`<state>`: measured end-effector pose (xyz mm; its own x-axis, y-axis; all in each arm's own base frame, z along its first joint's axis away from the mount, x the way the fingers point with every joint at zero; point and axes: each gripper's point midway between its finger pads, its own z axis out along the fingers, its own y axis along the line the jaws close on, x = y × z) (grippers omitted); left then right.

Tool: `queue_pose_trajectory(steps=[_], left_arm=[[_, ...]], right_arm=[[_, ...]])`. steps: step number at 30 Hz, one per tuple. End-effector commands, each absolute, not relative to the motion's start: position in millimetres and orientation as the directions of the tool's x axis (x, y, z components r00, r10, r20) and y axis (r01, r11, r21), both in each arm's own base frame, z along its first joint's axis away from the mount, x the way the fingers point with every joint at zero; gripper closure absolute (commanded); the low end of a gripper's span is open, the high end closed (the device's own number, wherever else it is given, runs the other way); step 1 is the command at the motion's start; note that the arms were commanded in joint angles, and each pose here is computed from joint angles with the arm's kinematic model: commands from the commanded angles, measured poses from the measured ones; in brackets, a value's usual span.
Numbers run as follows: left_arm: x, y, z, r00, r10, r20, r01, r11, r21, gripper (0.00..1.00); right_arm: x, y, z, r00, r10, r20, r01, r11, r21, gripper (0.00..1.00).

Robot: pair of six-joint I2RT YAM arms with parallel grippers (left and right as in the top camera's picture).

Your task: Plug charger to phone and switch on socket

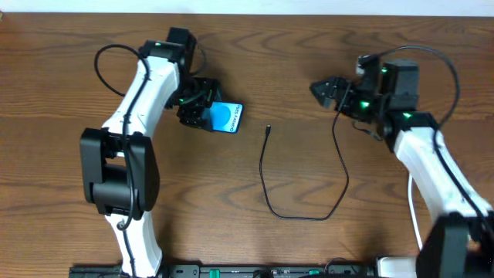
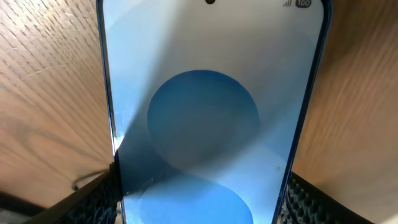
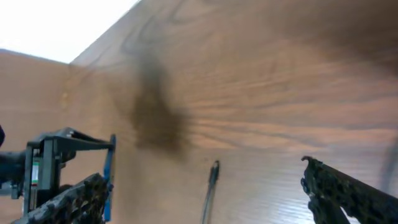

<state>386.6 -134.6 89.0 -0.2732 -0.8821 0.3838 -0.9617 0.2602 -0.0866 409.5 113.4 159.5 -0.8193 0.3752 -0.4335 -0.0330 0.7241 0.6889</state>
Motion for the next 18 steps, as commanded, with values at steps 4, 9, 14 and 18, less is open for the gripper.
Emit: queue_pose_trajectory(steps=[4,9,14,18], left_arm=[[384.2,-132.2,92.8,-0.227,-0.939,0.258,-0.974,0.216,-0.071,0.49],[381.5,-137.6,91.0,-0.197,-0.956,0.218,-0.980,0.189,-0.058,0.48],[379.7,-143.2,91.0,-0.142,-0.965,0.221,-0.990,0.136,-0.043,0.48],[379.6,-143.2,91.0,-0.118,-0.968,0.223,-0.993,0.113,-0.037,0.48]], right_arm=[[408.3,169.0,122.4,-0.904,0.369,-0.217,0.041,0.580,0.814,0.05],[416.9,205.6,114.1,-0.908,0.380,-0.175,0.055,0.522,0.851,0.11],[421.7,239.1,116.9,-0.902,0.399,-0.165,0.049,0.475,0.878,0.12],[415.2,254.4,108.0,-0.906,0.393,-0.158,0.064,0.496,0.866,0.12]])
